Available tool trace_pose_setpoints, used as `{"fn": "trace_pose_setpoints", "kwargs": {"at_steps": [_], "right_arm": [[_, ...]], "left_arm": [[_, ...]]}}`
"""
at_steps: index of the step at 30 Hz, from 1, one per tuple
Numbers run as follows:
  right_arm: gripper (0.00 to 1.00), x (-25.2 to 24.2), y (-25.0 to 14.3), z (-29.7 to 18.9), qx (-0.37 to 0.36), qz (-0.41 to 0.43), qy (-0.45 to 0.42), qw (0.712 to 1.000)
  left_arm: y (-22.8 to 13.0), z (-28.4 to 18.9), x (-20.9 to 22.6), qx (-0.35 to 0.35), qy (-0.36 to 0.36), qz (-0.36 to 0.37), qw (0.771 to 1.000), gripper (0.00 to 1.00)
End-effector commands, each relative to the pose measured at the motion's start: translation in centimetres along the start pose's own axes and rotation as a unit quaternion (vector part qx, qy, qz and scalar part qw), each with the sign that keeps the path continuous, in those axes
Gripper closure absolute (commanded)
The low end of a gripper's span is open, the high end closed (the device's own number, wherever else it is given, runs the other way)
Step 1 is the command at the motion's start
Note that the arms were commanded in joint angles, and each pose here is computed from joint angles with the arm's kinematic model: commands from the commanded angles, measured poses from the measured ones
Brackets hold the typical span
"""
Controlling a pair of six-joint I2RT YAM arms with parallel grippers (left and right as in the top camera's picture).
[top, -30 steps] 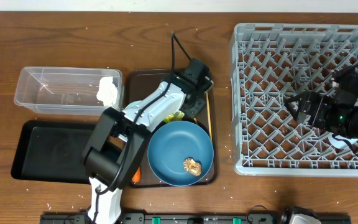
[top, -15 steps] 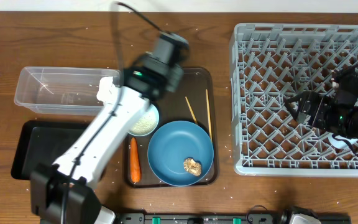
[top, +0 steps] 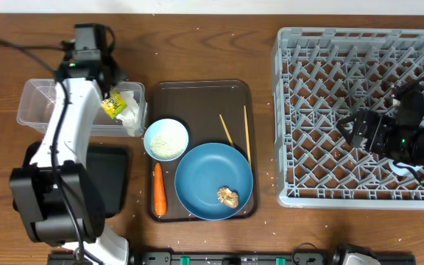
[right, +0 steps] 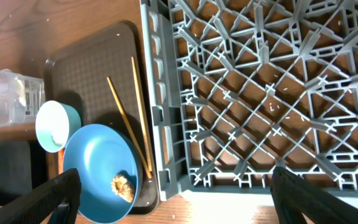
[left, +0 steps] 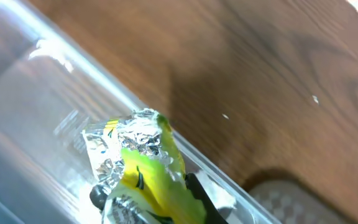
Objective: Sort waste into correct bins and load items into the dishwasher rack
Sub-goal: 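Carry the snack wrapper to the clear bin and release it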
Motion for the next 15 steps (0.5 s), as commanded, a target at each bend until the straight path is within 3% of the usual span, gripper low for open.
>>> {"fn": "trace_pose_setpoints", "kwargs": {"at_steps": [1, 3, 4, 5, 8, 11, 15], "right_arm": [[0.09, 0.2, -0.3, 0.1, 0.007, -0.005, 0.001, 1.0], [0.09, 0.2, -0.3, 0.1, 0.006, -0.005, 0.001, 1.0], [0.09, 0.2, -0.3, 0.1, 0.006, -0.005, 0.002, 1.0], [0.09, 0.2, -0.3, 0.1, 0.006, -0.005, 0.002, 1.0], [0.09, 0.2, -0.3, 0.1, 0.006, -0.005, 0.001, 1.0], [0.09, 0.2, -0.3, 0.1, 0.006, -0.006, 0.001, 1.0], [0.09, 0.2, -0.3, 0.1, 0.007, -0.006, 0.001, 1.0]], "left_arm": [[-0.2, 0.6, 0.9, 0.011, 0.002, -0.118, 0.993, 0.93], [-0.1, 0.6, 0.9, 0.011, 0.001, -0.124, 0.992, 0.83], [0.0, 0.6, 0.9, 0.009, 0.001, -0.123, 0.992, 0.69], [0.0, 0.6, 0.9, 0.008, 0.0, -0.119, 0.993, 0.61], [0.4, -0.2, 0.9, -0.001, -0.005, -0.091, 0.996, 0.49], [1.1, -1.9, 1.0, -0.021, -0.013, -0.081, 0.996, 0.41], [2.0, -5.6, 0.5, -0.051, -0.062, -0.045, 0.996, 0.41]]}}
Point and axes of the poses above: each gripper's point midway between its finger pads, its own z axis out along the fingers, its own x axis along the line the jaws close on, y = z × x, the point moved 5 cm from there along -z, back along the fingers, and after that the axes turned 15 degrees about z, right-handed, at the moved point
